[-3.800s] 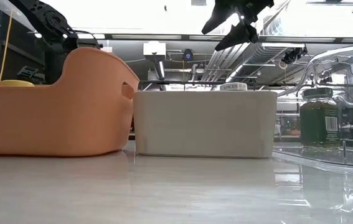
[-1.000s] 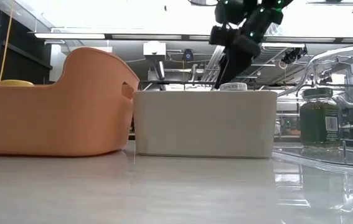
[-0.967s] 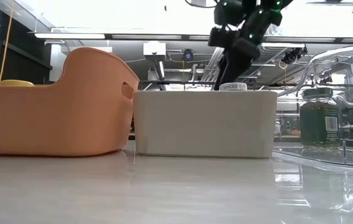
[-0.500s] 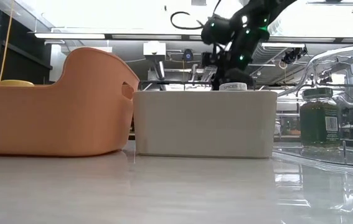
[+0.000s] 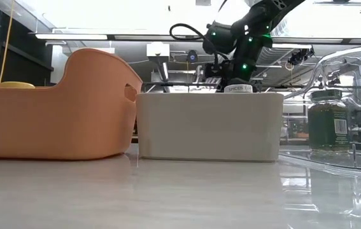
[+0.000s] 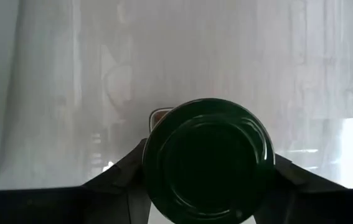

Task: Sort spices by type
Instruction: Put the green seasoning bottle into the transparent bin

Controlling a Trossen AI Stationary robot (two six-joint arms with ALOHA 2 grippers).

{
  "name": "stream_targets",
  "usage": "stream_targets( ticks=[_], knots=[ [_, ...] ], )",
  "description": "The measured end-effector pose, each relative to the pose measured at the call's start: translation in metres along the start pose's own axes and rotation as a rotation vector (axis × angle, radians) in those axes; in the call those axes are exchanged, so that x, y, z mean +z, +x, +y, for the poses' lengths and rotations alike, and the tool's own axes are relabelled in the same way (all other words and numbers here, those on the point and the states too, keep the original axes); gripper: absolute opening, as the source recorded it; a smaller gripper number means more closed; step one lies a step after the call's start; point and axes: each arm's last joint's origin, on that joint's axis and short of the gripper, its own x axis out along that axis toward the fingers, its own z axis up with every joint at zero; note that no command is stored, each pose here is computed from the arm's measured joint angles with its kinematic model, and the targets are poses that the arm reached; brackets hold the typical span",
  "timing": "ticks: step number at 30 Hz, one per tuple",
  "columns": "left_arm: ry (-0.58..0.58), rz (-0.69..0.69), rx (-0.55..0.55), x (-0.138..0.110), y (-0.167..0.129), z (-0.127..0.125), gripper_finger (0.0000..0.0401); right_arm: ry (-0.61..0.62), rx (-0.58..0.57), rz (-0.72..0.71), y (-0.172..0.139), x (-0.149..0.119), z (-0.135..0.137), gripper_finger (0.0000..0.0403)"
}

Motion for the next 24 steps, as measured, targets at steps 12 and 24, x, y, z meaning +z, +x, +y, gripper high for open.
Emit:
stream_targets(
  ticks=[12, 24],
  knots=[
    [0.082, -0.029, 0.033, 0.009, -0.024, 0.008, 0.0000, 0.227, -0.041, -0.112, -0.060, -0.005, -0.003, 0.0192],
    [0.161, -0.020, 0.115, 0.012, -0.031, 0.021, 0.0000, 0.462, 0.122, -0.153, -0.178, -0.053, 0.060, 0.0192]
  ],
)
